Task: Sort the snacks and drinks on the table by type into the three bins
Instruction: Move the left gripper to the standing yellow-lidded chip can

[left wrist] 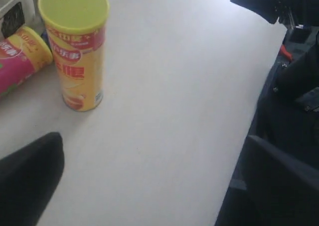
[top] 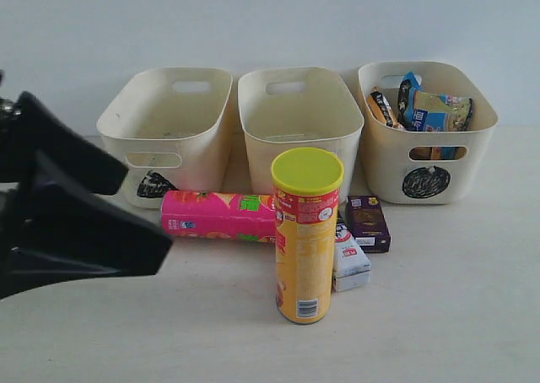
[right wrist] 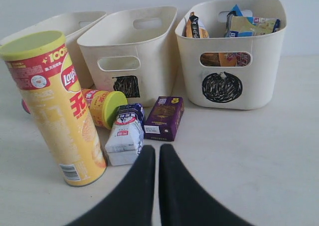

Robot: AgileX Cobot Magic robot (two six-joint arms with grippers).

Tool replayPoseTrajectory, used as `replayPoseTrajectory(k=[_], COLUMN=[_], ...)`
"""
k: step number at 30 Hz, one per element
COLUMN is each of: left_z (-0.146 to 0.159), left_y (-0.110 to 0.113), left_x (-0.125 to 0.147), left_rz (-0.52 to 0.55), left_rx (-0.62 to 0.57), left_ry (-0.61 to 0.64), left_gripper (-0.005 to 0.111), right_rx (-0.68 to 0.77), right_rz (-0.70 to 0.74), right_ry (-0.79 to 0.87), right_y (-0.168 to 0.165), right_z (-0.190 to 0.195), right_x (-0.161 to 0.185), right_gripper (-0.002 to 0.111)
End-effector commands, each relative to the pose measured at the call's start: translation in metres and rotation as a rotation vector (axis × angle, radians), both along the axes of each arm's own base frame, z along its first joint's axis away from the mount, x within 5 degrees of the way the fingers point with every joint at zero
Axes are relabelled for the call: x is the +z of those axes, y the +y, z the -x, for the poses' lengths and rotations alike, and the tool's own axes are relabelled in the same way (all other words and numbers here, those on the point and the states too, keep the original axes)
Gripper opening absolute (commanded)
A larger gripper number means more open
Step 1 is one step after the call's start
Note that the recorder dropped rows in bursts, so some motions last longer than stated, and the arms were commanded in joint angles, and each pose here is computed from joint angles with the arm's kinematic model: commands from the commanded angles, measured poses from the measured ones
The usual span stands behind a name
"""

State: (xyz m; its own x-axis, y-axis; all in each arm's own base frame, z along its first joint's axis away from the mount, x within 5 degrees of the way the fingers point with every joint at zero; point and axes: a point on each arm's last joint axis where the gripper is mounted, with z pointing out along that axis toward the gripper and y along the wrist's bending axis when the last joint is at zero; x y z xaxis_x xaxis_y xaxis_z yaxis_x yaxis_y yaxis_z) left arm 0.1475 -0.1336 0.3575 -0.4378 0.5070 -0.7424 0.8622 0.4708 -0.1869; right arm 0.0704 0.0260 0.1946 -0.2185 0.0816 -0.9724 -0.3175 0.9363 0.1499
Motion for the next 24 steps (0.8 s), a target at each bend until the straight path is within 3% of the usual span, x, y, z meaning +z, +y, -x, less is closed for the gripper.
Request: replayPoseTrajectory(k=[1, 9, 18, 24], left_z=[-0.027, -0.076, -0.111, -0.132], left_y=[-0.019, -0.043, -0.075, -0.087], left_x=[-0.006, -0.038, -0.101, -0.143], left_rz=[0.09, 0.169, 0.208, 0.181], left_rx=[0.02, 0.088, -0.014, -0.074], left_ry=[-0.058, -0.132, -0.044, -0.131], left_gripper=[0.092, 0.092, 0.092, 0.092], right_rx=[-0.001, -0.001, -0.001, -0.001], right_rz=[-0.012, -0.012, -0.012, -0.012], right_ry=[-0.001, -0.001, -0.001, -0.001], right_y=[0.0, 0.0, 0.0, 0.0], right_z=[0.0, 0.0, 0.0, 0.0], right_x=[0.001, 0.001, 0.001, 0.001], right_gripper=[0.0, 0.0, 0.0, 0.0])
